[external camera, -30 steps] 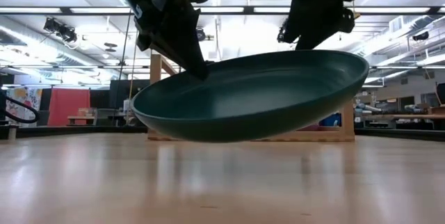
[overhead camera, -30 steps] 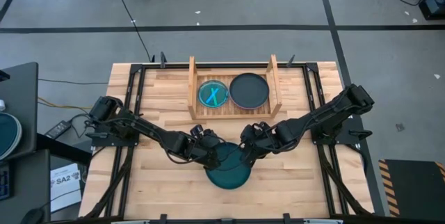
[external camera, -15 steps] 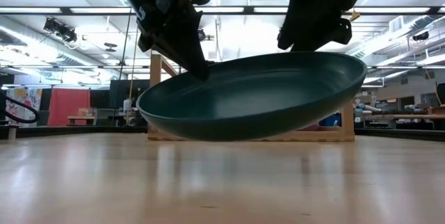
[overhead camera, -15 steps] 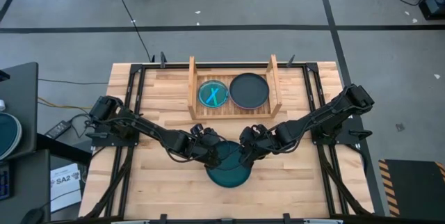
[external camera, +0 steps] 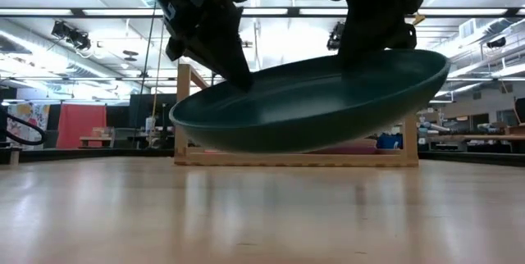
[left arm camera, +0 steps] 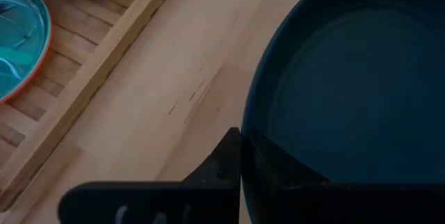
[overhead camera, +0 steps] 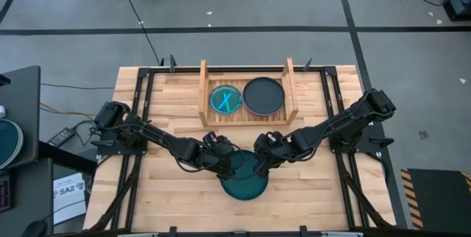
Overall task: Place and stack plates onto a shelf
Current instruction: Stack the large black plate on top of the large black plate on the shelf, then return to Home Position
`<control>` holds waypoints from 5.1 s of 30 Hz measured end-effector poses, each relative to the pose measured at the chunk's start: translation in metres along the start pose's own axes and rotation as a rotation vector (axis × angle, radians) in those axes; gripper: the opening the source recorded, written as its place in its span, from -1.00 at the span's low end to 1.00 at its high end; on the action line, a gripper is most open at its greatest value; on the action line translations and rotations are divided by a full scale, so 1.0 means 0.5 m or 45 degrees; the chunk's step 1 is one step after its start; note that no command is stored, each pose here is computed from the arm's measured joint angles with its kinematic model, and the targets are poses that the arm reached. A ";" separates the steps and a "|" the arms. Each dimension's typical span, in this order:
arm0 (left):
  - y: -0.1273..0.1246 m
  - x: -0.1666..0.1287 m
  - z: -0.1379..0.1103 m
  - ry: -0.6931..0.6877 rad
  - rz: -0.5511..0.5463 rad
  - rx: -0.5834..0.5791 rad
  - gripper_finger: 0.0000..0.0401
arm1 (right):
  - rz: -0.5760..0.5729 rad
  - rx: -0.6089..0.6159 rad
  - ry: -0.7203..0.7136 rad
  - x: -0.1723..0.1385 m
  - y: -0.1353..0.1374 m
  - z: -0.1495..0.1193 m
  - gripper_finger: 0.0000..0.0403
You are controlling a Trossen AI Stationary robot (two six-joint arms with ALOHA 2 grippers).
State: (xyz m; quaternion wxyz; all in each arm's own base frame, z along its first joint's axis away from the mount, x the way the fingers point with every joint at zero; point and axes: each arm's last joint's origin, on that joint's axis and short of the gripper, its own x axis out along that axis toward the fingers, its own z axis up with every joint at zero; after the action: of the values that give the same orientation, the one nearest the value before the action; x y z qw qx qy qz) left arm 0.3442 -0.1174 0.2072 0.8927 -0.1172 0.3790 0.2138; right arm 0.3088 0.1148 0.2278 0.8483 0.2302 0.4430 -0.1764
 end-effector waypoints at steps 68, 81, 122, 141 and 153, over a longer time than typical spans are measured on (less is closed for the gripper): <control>0.262 -0.380 -0.135 -0.512 -0.366 0.285 -0.64 | -0.436 -0.139 0.140 -0.098 -0.444 0.343 -0.93; 0.257 -0.382 -0.131 -0.569 -0.391 0.311 -0.64 | -0.500 -0.078 0.060 -0.100 -0.525 0.357 -0.93; 0.257 -0.382 -0.131 -0.568 -0.391 0.310 -0.64 | -0.515 -0.074 0.102 -0.033 -0.557 0.307 -0.66; 0.257 -0.382 -0.131 -0.568 -0.391 0.310 -0.64 | -0.456 -0.070 0.101 -0.032 -0.555 0.307 -0.04; 0.255 -0.384 -0.125 -0.593 -0.399 0.306 -0.64 | -0.439 -0.025 0.006 -0.031 -0.553 0.320 -0.01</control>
State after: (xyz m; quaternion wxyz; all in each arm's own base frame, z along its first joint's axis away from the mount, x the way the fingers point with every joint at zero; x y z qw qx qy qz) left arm 0.1257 -0.0845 0.2978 0.9852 -0.0155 0.1639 0.0482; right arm 0.2684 -0.2010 0.2561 0.8066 0.1430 0.4796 -0.3143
